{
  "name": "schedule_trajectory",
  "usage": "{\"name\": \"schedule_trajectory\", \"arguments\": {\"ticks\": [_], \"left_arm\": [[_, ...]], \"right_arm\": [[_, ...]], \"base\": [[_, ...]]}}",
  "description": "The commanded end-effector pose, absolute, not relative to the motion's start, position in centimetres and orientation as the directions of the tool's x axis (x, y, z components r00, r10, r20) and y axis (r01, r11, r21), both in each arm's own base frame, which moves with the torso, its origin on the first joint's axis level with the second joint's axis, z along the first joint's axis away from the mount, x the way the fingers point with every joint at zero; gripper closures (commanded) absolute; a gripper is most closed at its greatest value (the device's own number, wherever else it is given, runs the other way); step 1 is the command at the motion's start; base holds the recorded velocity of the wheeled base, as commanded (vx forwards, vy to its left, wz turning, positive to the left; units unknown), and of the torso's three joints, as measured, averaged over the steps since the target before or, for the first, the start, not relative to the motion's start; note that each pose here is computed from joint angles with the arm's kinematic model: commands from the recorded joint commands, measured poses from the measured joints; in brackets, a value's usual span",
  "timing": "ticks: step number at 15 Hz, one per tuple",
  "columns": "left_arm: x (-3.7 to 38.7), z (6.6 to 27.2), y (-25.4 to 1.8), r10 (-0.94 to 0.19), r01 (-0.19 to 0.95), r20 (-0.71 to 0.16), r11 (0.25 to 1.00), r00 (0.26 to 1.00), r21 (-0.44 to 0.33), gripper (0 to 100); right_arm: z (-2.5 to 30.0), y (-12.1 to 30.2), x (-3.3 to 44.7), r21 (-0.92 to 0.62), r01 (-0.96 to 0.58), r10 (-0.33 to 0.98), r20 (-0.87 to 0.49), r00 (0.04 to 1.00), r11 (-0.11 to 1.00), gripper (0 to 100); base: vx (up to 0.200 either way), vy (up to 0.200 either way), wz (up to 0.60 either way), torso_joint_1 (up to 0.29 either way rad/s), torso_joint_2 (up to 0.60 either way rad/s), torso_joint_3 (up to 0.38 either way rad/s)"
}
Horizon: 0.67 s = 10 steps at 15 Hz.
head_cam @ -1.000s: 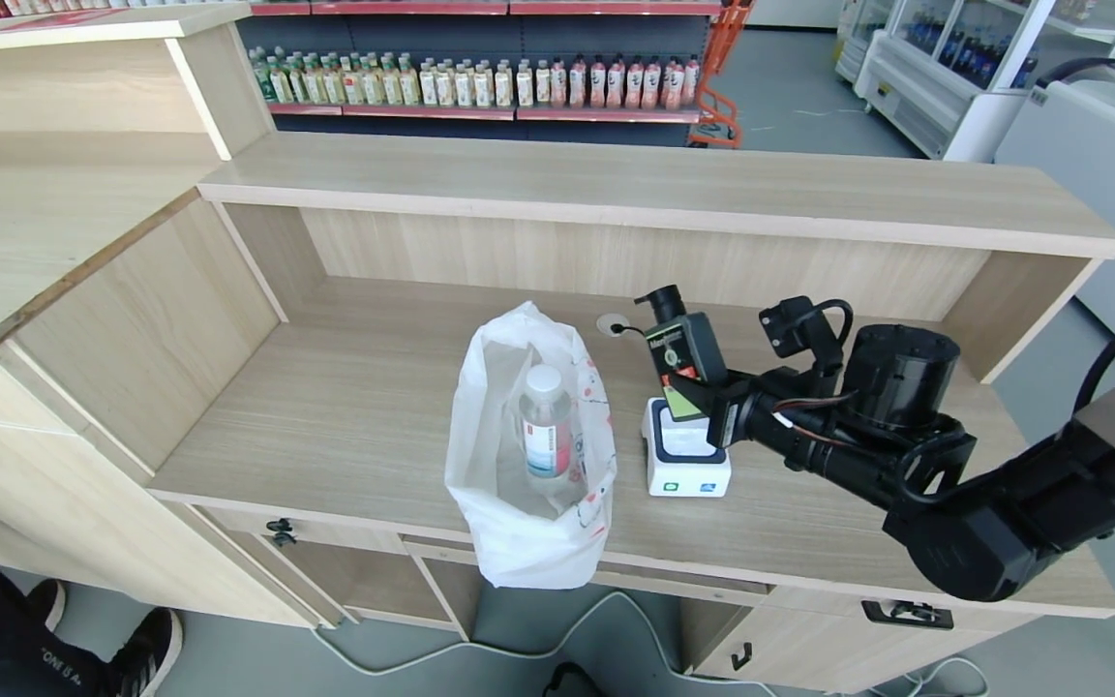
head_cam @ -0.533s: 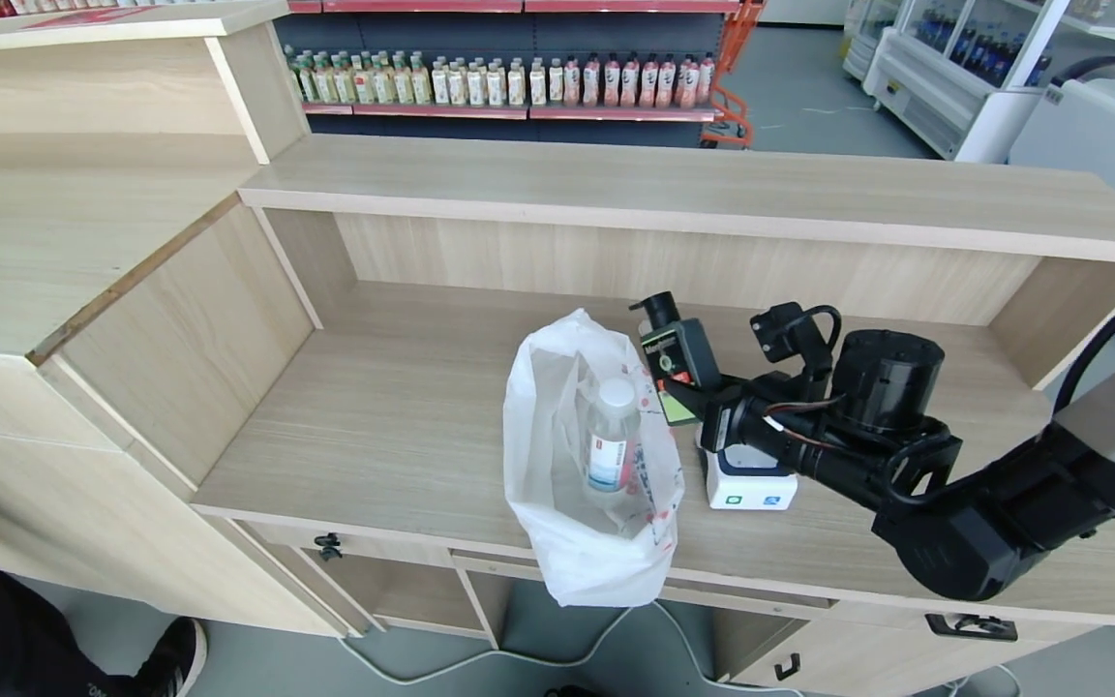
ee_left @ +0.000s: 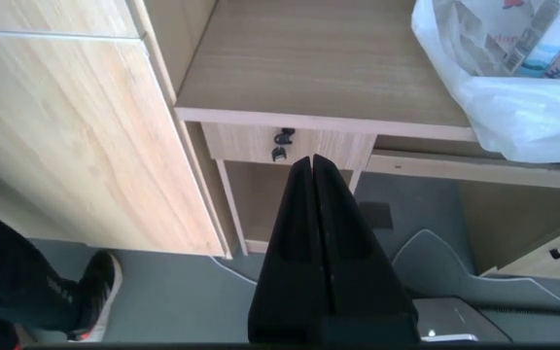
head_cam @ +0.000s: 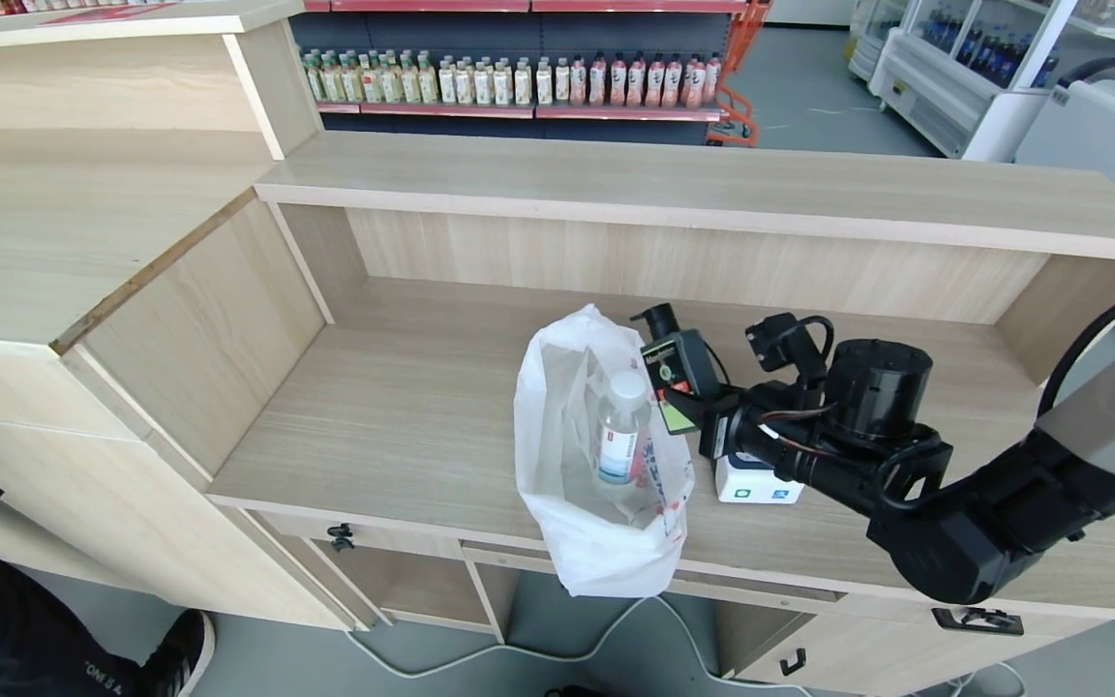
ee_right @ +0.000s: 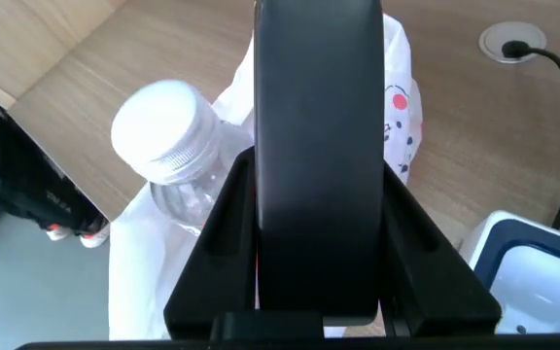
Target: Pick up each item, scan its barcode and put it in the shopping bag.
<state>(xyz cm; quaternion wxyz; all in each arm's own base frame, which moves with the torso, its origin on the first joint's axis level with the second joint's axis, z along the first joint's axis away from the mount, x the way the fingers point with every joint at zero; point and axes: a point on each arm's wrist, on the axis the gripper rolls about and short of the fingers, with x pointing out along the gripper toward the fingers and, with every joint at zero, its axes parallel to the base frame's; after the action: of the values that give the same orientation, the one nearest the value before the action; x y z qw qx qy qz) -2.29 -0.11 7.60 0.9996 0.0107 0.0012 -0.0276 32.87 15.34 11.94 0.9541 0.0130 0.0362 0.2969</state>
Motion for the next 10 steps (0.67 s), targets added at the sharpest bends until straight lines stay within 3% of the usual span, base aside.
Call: {"name": "schedule_trajectory", "arguments": {"ticks": [1, 10], "left_arm": [[-2.3, 7.6, -0.1, -0.055, 0.055, -0.003, 0.998, 0.998, 0.021, 100], [-2.3, 7.6, -0.1, -0.055, 0.055, -0.003, 0.998, 0.998, 0.021, 100]], "right_arm": [[11.2, 15.4, 33.1, 0.051, -0.562, 0.564, -0.078, 0.822, 0.825, 100], [7.7, 16.8, 36.4, 0.060, -0.568, 0.570, -0.116, 0.813, 0.821, 100]], "base": [[0.000, 0.000, 0.00, 0.000, 0.00, 0.000], [0.000, 0.000, 0.00, 0.000, 0.00, 0.000]]}}
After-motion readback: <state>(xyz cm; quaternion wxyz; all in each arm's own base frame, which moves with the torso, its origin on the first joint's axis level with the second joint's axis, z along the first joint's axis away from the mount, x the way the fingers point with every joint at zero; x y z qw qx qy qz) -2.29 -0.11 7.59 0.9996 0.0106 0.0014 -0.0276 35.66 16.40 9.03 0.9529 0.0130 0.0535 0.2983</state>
